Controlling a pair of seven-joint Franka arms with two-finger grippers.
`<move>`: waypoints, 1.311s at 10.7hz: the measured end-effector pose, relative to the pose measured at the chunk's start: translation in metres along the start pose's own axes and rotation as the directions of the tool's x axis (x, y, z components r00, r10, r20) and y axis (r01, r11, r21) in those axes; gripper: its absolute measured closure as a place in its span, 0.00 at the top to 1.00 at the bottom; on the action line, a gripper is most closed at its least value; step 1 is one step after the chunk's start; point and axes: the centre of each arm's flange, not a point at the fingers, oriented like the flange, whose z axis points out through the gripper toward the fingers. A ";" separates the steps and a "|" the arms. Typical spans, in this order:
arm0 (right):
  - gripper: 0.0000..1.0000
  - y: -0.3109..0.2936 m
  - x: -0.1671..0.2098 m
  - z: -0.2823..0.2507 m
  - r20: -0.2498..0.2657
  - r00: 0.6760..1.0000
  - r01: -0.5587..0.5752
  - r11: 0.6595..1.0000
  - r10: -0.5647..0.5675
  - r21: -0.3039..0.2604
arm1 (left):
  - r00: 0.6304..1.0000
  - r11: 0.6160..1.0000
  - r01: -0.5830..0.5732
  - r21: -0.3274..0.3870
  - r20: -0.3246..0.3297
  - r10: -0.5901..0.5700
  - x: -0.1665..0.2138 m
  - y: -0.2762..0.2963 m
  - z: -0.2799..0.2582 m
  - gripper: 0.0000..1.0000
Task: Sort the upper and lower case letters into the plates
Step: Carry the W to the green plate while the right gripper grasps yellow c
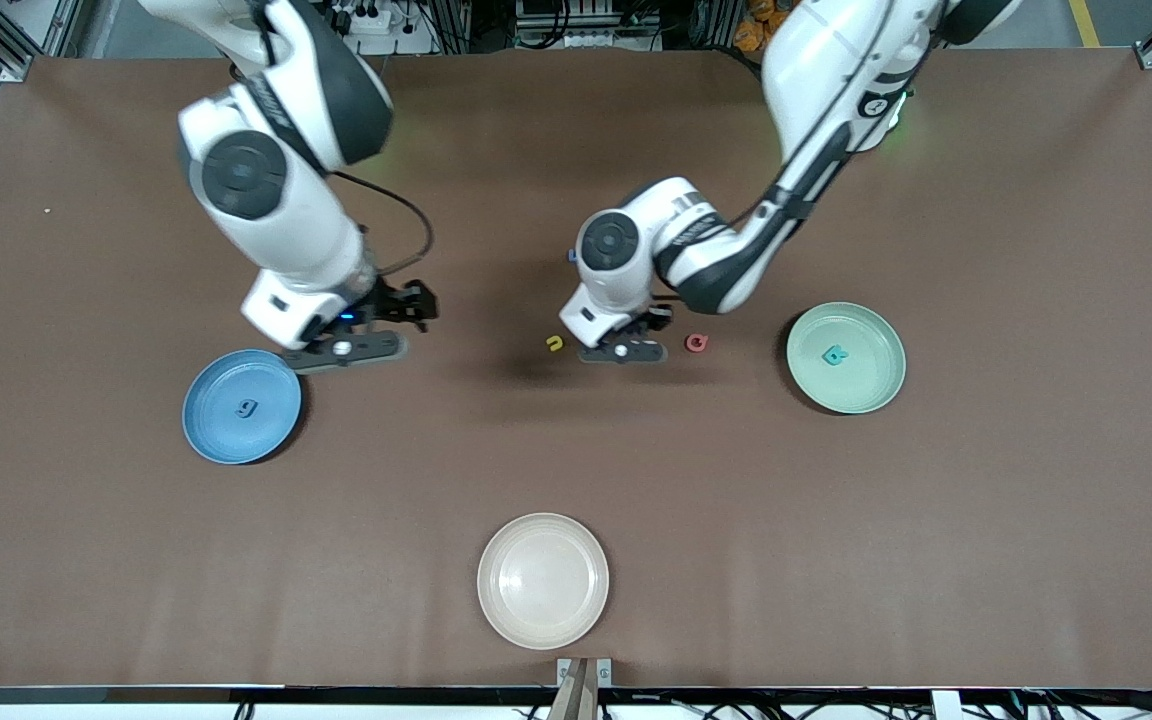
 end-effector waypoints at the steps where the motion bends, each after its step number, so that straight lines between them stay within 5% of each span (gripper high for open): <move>1: 1.00 -0.025 -0.003 0.015 0.004 1.000 0.026 1.000 -0.026 0.003 | 0.998 0.998 -0.056 0.011 0.032 0.056 0.017 -0.037 -0.011 0.42; 6: 1.00 -0.139 -0.020 0.124 -0.043 0.979 0.200 0.979 -0.198 0.044 | 0.959 0.978 -0.204 -0.036 0.192 0.207 0.069 -0.235 0.015 0.42; 10: 0.97 -0.175 -0.038 0.188 -0.009 0.961 0.277 0.960 -0.277 0.034 | 0.938 0.985 -0.163 -0.054 0.300 0.172 0.042 -0.264 0.065 0.42; 13: 0.88 -0.177 -0.041 0.219 0.015 0.955 0.294 0.955 -0.295 0.026 | 0.941 0.987 -0.145 -0.067 0.299 0.158 0.034 -0.272 0.081 0.44; 14: 0.85 -0.177 -0.041 0.224 0.014 0.952 0.305 0.952 -0.305 0.016 | 0.941 0.988 -0.141 -0.068 0.300 0.155 0.034 -0.274 0.082 0.54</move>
